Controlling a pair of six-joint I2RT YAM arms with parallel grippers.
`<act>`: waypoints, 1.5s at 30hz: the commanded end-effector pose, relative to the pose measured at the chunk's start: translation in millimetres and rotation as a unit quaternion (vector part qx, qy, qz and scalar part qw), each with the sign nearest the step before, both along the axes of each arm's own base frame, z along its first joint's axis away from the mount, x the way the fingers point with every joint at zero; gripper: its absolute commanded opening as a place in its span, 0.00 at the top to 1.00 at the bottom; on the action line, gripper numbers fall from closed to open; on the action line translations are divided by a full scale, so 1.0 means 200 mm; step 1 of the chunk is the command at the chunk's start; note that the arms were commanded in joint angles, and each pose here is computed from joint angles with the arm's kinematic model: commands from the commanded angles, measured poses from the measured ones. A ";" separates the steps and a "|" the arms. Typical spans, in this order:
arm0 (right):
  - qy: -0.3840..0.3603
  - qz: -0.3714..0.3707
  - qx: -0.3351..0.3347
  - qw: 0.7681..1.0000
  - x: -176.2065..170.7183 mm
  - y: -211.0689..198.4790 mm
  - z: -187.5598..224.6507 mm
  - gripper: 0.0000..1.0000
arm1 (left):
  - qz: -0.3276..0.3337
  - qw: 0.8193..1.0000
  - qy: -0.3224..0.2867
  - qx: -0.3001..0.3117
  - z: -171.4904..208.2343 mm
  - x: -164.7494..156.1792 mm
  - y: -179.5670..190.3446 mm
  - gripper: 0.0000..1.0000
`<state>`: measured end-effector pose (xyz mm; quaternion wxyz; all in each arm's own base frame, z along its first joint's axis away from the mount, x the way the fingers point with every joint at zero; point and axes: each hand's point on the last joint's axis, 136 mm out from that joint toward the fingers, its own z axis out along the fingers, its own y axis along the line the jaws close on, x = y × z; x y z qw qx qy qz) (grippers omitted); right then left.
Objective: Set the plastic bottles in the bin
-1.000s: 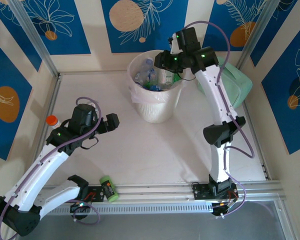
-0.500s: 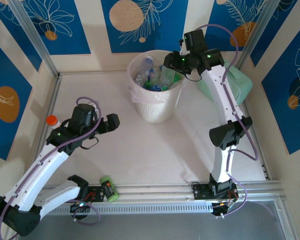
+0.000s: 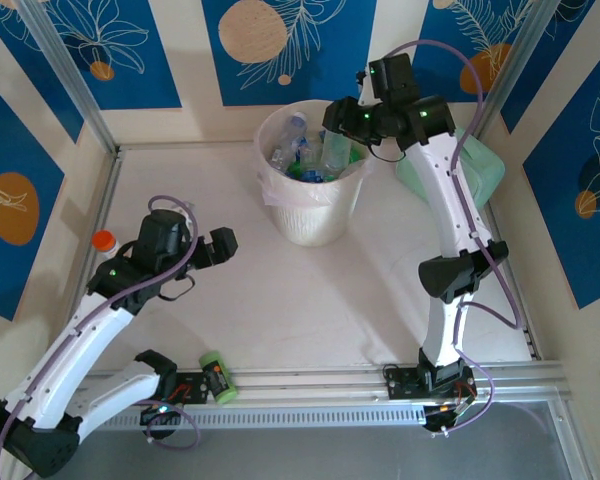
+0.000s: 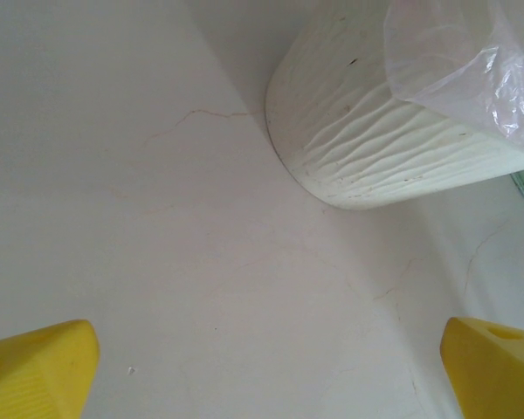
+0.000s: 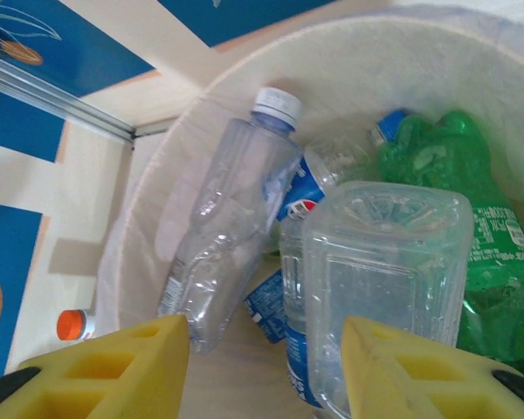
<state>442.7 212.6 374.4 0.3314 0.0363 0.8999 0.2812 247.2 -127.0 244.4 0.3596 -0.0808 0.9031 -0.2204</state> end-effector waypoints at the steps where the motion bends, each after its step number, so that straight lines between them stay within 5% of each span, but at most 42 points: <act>1: 0.023 0.001 -0.011 1.000 0.07 0.01 -0.14 0.52 | 0.001 1.000 0.001 0.000 0.01 -0.02 0.02 0.00; 6: 0.050 0.003 -0.017 0.999 0.12 0.03 -0.26 0.54 | 0.001 1.000 0.004 0.001 -0.01 -0.03 0.03 0.00; 11: 0.021 0.006 -0.009 1.000 0.09 0.04 -0.13 0.54 | -0.001 1.000 0.006 0.000 -0.02 -0.02 0.02 0.00; 21: -0.071 -0.004 0.010 0.997 -0.16 -0.09 0.32 0.32 | -0.011 0.999 -0.039 0.013 0.10 0.01 0.03 0.00; 26: -0.095 -0.025 -0.023 0.995 -0.37 -0.22 0.30 0.23 | 0.036 0.991 -0.098 0.084 0.23 0.07 0.17 0.00; 32: -0.143 -0.114 -0.106 0.977 -0.64 -0.55 -0.05 0.01 | 0.125 0.940 -0.189 0.254 0.22 0.19 0.44 0.00; 37: -0.143 -0.212 -0.196 0.947 -0.81 -0.89 -0.66 0.09 | 0.197 0.884 -0.244 0.346 -0.04 0.27 0.59 0.00; 38: -0.163 -0.211 -0.208 0.941 -0.82 -0.92 -0.73 0.02 | 0.205 0.879 -0.260 0.344 -0.07 0.28 0.60 0.00; 45: -0.167 -0.334 -0.251 0.893 -0.79 -1.22 -1.06 0.01 | 0.246 0.887 -0.203 0.334 -0.42 0.39 0.80 0.00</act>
